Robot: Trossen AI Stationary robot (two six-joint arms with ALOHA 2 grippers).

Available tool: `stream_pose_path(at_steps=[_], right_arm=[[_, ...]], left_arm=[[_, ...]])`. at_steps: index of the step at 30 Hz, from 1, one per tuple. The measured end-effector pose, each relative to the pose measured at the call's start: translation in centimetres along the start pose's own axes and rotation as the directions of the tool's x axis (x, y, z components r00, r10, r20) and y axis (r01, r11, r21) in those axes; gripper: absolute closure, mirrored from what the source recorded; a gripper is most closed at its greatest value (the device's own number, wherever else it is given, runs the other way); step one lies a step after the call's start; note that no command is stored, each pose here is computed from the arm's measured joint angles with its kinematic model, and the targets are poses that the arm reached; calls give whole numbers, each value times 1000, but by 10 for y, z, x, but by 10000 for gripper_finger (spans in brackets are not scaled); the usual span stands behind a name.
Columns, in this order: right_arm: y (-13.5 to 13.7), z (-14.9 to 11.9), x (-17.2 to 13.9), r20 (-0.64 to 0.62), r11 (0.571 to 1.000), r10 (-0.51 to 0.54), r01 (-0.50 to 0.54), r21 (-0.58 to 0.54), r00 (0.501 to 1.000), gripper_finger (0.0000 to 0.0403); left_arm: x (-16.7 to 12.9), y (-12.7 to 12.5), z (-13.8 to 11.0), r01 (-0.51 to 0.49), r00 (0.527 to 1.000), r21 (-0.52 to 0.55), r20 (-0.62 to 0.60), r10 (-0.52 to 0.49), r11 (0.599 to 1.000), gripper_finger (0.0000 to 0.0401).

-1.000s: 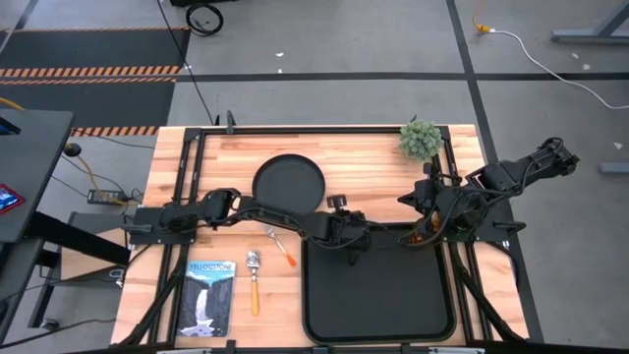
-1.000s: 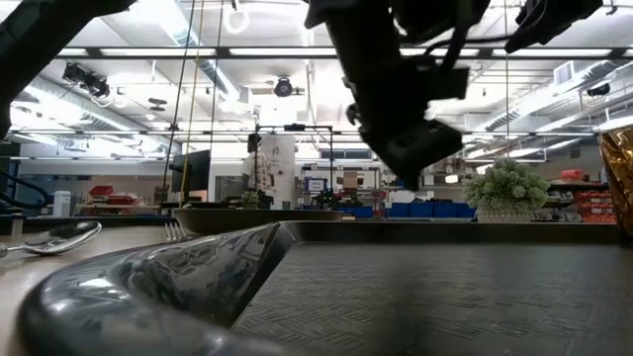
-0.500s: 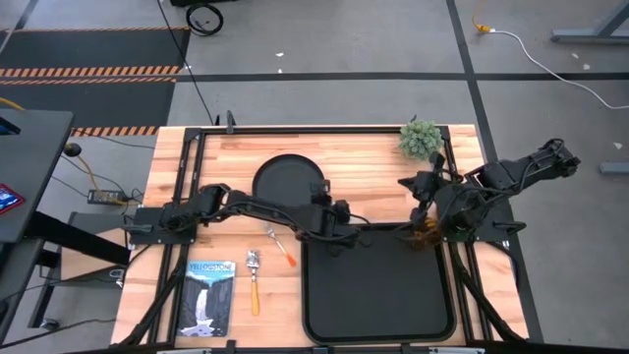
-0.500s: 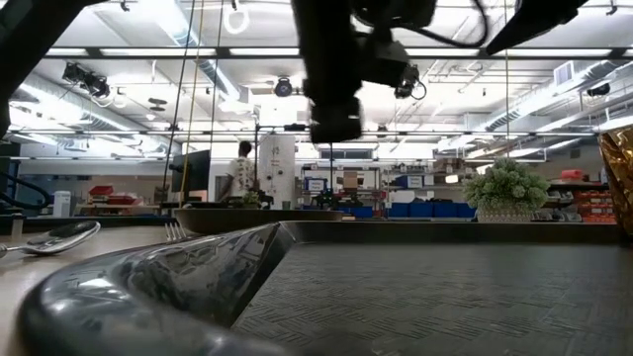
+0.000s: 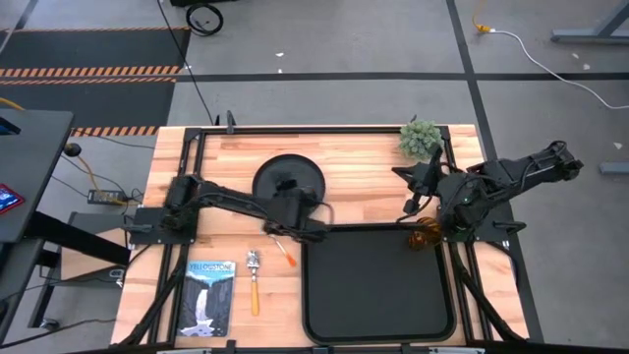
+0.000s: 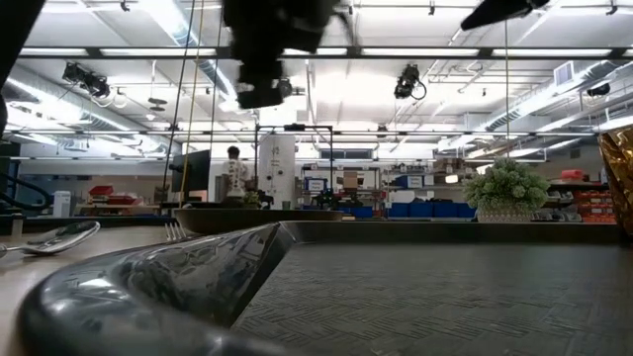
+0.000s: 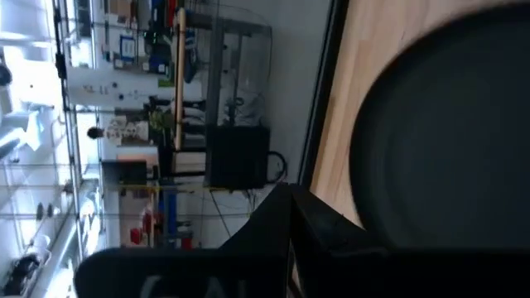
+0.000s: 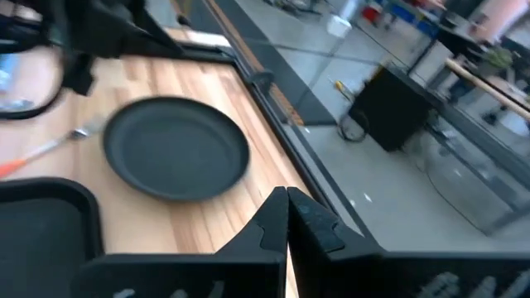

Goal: Pick and place plate/cup/fork/spoon on tray
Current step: Put the black plate on the black serving tray to the bottom of the orange cup

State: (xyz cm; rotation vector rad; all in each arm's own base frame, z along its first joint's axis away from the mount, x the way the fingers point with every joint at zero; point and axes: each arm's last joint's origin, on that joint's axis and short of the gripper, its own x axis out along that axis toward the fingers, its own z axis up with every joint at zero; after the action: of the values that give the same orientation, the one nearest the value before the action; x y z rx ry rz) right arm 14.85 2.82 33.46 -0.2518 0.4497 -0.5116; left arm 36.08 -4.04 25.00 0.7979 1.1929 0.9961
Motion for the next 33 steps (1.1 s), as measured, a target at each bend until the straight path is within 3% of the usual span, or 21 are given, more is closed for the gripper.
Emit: stream_pose_path(at_steps=[11, 15, 17, 21, 26, 31, 33], right_arm=[[3, 9, 0, 65, 996, 91, -91, -6, 994, 394], [3, 9, 0, 68, 995, 98, -97, -14, 993, 394], [2, 10, 0, 73, 996, 93, -92, -11, 993, 394], [-1, 10, 3, 68, 997, 72, -72, 0, 995, 394], [-4, 10, 6, 60, 998, 52, -53, 14, 997, 394], [-8, 12, 11, 61, 999, 18, -20, 37, 998, 394], [-8, 13, 15, 65, 999, 23, -26, 43, 998, 394]], left_arm=[[12, -3, -72, 91, 996, -18, -22, -91, 996, 391], [20, -5, -97, 214, 977, -8, 13, -214, 977, 391], [26, -5, -109, 313, 949, -37, 55, -311, 949, 391], [39, 5, -130, 517, 851, -145, 191, -488, 844, 396], [52, 30, -154, 665, 742, -287, 357, -568, 689, 395], [69, 53, -181, 714, 699, -451, 409, -587, 536, 395], [77, 58, -188, 707, 693, -550, 417, -588, 445, 395]])
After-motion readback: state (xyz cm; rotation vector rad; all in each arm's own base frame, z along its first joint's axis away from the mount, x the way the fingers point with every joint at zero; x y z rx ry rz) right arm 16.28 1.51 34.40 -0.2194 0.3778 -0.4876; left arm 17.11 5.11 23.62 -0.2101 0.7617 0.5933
